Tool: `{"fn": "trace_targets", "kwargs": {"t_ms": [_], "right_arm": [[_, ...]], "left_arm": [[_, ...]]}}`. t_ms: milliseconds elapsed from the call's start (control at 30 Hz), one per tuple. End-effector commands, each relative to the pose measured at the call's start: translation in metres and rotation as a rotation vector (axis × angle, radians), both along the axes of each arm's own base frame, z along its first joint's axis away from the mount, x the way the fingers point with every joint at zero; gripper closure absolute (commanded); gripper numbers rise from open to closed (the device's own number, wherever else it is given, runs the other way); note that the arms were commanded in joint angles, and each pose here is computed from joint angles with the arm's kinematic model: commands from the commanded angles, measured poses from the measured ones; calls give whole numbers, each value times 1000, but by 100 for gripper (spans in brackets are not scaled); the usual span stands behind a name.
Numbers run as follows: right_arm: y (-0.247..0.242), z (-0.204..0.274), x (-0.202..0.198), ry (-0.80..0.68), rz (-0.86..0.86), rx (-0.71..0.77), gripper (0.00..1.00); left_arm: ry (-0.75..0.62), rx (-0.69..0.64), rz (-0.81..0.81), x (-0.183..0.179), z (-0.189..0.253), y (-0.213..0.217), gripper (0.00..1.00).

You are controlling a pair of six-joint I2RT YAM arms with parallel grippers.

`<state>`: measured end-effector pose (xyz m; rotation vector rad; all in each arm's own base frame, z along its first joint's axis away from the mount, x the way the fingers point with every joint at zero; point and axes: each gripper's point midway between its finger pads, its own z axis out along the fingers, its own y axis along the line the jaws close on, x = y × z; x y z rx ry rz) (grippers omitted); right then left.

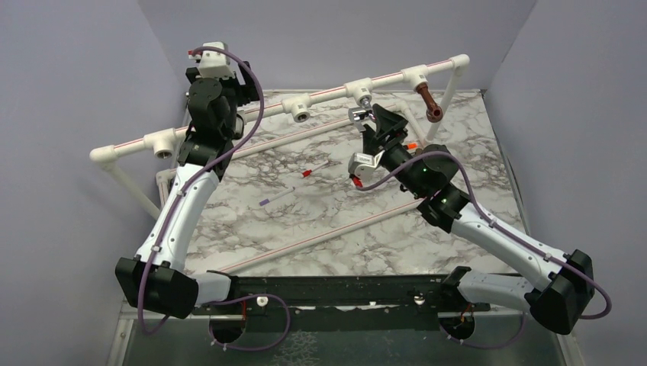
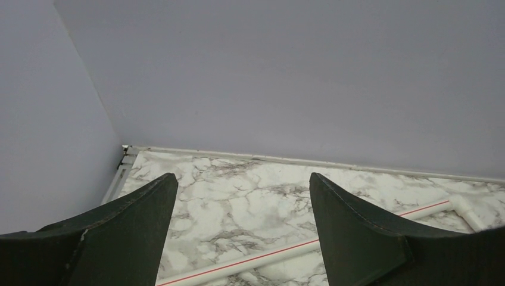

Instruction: Install the water faucets

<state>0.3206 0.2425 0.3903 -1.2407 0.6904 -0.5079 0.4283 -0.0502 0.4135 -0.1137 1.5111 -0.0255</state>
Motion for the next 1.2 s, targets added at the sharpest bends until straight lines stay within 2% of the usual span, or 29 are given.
{"fn": "trace_targets", "kwargs": {"t_ms": [0,267,433,533,800,1000,1167], "right_arm": [[3,30,-1,-102,1,34,32],[9,43,-3,-119,33,68,40],[12,45,-1,-104,43,102,46],[13,41,2,-83,38,117,56],[13,41,-4,-27,83,221,98],[11,46,-9,44,134,393,100],[1,59,-14,133,192,673,99]], "left_arm": [[-108,-68,-72,-8,40,-11,17],[-121,-104,-236,-22,72,-39,16],[-77,-136,-394,-43,63,-68,15],[-72,-134,-443,-60,57,-78,14],[-206,-40,-557,-118,67,-93,11],[-217,-75,-596,-135,56,-99,10],[-230,-85,-591,-142,51,-100,10]]}}
